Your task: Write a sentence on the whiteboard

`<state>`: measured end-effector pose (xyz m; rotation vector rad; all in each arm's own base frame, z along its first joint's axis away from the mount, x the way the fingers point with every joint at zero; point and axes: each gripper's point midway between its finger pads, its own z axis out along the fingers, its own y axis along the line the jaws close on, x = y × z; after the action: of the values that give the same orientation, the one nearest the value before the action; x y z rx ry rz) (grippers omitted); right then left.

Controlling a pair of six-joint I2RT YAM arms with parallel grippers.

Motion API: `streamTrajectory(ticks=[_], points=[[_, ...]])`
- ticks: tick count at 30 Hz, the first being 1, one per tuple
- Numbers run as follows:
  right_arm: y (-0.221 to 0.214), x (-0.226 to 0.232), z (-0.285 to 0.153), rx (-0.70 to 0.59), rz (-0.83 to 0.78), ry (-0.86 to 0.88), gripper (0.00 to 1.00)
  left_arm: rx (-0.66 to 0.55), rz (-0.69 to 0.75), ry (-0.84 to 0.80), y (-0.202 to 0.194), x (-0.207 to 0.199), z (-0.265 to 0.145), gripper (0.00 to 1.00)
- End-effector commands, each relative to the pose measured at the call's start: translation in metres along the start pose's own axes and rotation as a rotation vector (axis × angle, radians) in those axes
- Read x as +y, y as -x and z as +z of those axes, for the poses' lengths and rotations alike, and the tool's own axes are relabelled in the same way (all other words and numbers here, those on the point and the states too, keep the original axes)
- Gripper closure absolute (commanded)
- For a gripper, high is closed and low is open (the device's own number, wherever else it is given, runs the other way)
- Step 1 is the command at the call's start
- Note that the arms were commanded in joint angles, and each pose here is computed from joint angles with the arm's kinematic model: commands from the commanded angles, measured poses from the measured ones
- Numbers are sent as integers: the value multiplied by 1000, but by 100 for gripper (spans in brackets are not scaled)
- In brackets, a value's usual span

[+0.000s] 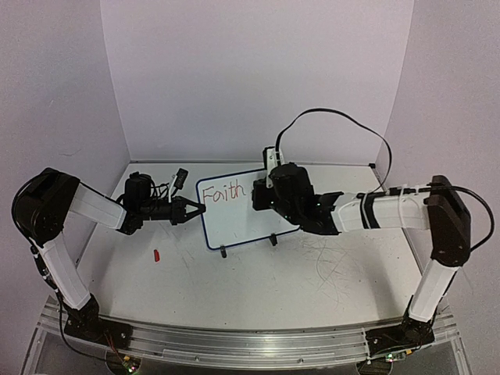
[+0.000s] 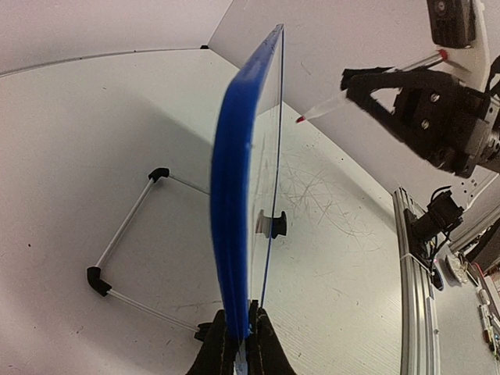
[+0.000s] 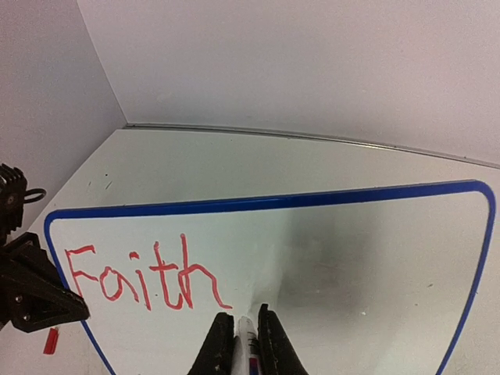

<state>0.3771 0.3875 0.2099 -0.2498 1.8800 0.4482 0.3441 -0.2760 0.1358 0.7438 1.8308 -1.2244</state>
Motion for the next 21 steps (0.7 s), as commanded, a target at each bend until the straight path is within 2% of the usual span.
streamTrajectory(ticks=[1, 4, 12, 21], points=[[81, 20, -62, -167, 101, 199, 100, 8, 40, 29, 5, 1, 1, 100], [72, 20, -69, -145, 96, 231, 100, 0, 38, 37, 8, 0, 0, 97], [52, 6, -80, -98, 71, 211, 100, -35, 24, 97, 22, 3, -6, 71], [32, 3, -70, -61, 13, 190, 100, -86, -11, 165, 35, -1, -21, 55]])
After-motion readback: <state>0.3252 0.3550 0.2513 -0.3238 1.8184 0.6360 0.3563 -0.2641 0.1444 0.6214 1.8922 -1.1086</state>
